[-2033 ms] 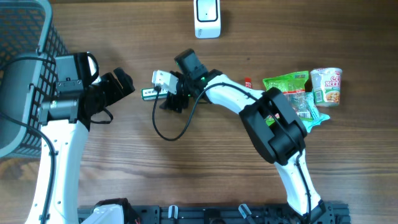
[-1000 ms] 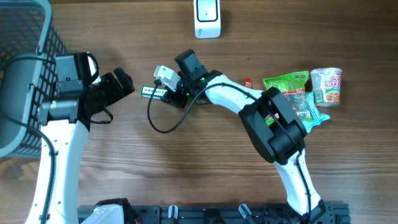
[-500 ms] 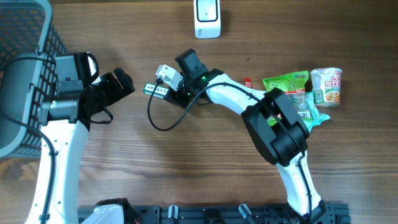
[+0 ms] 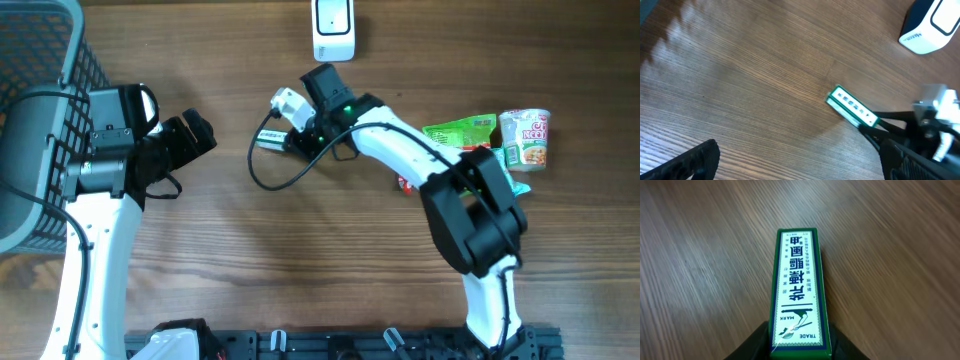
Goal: Scan the item barcode
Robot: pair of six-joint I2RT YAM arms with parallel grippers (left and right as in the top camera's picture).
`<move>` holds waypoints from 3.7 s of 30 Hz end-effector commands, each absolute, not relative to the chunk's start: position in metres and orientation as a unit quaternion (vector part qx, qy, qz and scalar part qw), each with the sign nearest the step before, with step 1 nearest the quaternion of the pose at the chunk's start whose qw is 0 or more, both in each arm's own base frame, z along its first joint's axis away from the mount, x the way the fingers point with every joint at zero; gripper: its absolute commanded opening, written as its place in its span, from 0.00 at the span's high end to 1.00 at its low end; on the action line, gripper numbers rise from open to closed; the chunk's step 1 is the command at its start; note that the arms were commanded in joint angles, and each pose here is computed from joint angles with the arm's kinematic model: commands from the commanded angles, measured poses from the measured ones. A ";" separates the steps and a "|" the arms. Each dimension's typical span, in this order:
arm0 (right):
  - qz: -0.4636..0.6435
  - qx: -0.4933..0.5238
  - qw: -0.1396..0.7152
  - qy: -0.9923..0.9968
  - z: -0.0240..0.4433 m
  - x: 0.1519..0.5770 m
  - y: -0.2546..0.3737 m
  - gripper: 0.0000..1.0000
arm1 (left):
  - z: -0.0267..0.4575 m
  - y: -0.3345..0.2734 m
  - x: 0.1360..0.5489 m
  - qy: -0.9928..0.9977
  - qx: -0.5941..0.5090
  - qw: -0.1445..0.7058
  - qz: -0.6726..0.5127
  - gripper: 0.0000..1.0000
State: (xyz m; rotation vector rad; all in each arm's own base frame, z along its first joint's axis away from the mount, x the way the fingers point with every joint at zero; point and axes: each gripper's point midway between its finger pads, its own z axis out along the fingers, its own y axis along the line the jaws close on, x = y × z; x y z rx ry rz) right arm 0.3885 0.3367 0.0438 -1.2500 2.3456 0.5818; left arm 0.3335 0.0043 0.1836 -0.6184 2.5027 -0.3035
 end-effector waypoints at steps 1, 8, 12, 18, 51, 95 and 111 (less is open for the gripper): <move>0.157 -0.413 0.196 0.875 0.047 0.391 0.314 0.66 | 0.182 0.002 0.334 0.930 -0.223 0.268 -0.116 0.00; 0.128 -0.383 0.119 0.907 0.032 0.368 0.282 0.66 | 0.182 0.002 0.334 0.930 -0.223 0.268 -0.116 0.00; 0.096 -0.356 0.115 0.922 0.035 0.372 0.265 0.67 | 0.182 0.002 0.334 0.930 -0.223 0.268 -0.116 0.00; 0.042 -0.334 0.130 0.933 0.056 0.378 0.240 0.67 | 0.182 0.002 0.334 0.930 -0.223 0.268 -0.116 0.00; -0.371 -0.311 0.235 0.843 0.100 0.374 0.211 0.72 | 0.182 0.002 0.334 0.930 -0.223 0.268 -0.116 0.00; -0.391 -0.402 0.150 0.814 0.012 0.350 0.234 0.36 | 0.182 0.002 0.334 0.930 -0.223 0.268 -0.116 0.00; 0.030 -0.259 0.148 0.954 0.102 0.372 0.253 0.18 | 0.182 0.002 0.334 0.930 -0.223 0.268 -0.116 0.00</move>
